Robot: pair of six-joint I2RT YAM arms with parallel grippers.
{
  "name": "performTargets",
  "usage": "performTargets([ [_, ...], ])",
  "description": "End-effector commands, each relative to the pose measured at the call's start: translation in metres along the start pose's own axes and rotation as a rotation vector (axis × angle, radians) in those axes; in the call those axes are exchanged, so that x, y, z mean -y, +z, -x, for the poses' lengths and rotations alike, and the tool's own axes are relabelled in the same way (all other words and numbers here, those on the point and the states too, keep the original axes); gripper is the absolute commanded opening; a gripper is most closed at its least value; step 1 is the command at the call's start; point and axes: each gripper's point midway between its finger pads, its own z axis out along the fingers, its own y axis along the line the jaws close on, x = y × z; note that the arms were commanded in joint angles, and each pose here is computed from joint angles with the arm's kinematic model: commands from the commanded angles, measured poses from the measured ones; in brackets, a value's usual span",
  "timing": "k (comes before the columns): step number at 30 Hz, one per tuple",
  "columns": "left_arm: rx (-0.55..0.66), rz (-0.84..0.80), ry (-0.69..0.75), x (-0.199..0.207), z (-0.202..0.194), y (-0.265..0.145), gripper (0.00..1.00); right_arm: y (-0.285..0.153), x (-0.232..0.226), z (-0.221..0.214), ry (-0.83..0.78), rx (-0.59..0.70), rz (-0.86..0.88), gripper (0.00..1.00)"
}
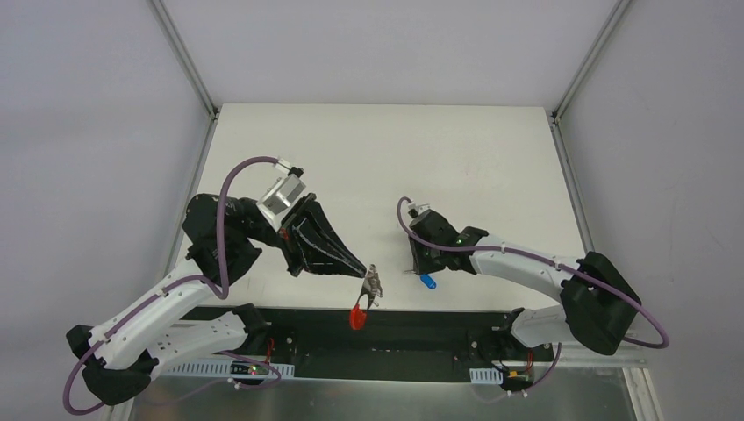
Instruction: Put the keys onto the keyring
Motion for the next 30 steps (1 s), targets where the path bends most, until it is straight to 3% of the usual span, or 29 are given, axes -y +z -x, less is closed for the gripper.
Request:
performTargets([
  [1, 0.009, -0.039, 0.078, 0.015, 0.009, -0.001, 0.0, -0.007, -0.01, 0.026, 0.043, 0.118, 0.028, 0.32],
  [17, -0.005, -0.037, 0.081, 0.011, 0.005, 0.0, 0.0, -0.023, -0.004, 0.004, -0.019, 0.092, 0.028, 0.31],
  [30, -0.002, -0.037, 0.079, 0.012, 0.005, -0.001, 0.0, -0.014, -0.006, 0.0, -0.103, 0.044, -0.092, 0.34],
])
